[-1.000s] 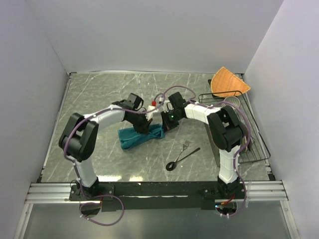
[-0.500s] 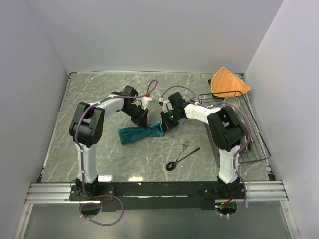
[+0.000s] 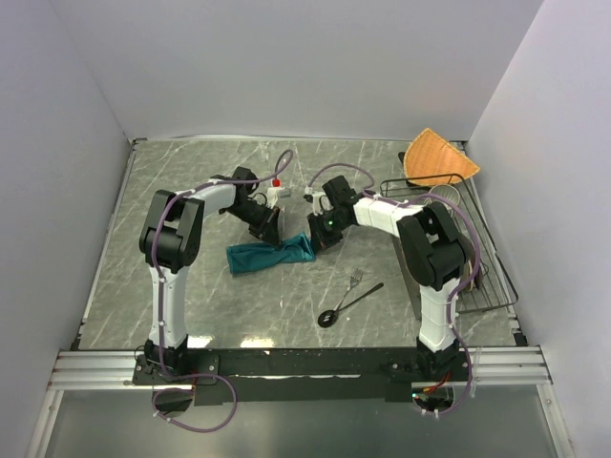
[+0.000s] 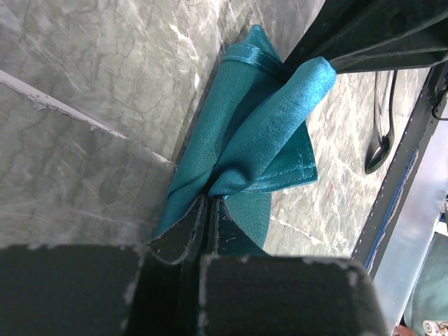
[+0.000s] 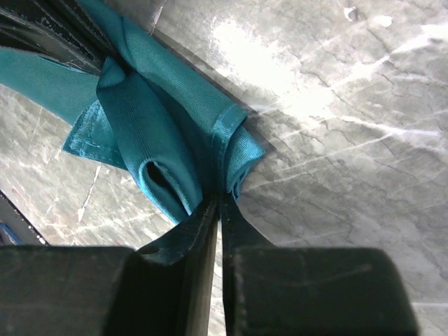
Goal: Fold the napkin into a case and place the utensils inside
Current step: Fold the 2/3-rectangle-folded napkin at the center of the board.
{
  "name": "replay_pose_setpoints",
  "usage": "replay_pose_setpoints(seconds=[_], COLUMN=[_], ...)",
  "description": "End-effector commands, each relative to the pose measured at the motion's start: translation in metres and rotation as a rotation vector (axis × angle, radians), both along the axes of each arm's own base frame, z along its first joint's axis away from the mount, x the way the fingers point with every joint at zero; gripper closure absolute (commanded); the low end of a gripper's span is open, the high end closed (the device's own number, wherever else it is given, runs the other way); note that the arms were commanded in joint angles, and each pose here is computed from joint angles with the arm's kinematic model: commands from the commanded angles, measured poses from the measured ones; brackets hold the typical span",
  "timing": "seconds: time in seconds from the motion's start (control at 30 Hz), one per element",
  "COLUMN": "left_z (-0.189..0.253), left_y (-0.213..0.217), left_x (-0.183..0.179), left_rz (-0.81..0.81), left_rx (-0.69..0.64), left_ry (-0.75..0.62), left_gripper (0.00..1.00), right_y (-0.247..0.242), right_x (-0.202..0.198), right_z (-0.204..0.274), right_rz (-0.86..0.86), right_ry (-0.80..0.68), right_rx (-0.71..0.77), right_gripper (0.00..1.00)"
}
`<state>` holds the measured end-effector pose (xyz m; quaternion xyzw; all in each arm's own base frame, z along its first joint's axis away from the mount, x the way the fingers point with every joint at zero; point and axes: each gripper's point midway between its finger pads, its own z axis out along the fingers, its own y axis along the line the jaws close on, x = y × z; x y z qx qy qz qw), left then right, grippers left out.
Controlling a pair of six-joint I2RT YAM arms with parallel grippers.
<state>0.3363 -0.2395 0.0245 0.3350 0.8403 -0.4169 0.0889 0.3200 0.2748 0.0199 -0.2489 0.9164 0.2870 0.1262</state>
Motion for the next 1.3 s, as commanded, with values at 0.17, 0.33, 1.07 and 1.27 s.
replay_pose_setpoints(seconds=[0.17,0.33,1.07,1.27], left_z=[-0.027,-0.027,-0.034,-0.032], left_y=[0.011,0.011,0.015,0.014], left_x=[-0.006,-0.005,-0.005,-0.001], left_rz=[-0.020,-0.029,-0.013,-0.006], left_rx=[0.067,0.065,0.074,0.074], left_ry=[0.030,0.022,0.053,0.047], left_gripper=[0.99,0.99,0.99,0.99], right_y=[-0.035,-0.021,0.053,0.050], right_x=[0.002,0.006,0.022,0.026], right_z=[0.045,0.078,0.050,0.037], right_rz=[-0.059,-0.017,0.216,0.194], right_ry=[-0.009,-0.133,-0.368,-0.352], right_rx=[0.035,0.160,0.123,0.091], right_gripper=[0.61,0.36,0.25,0.63])
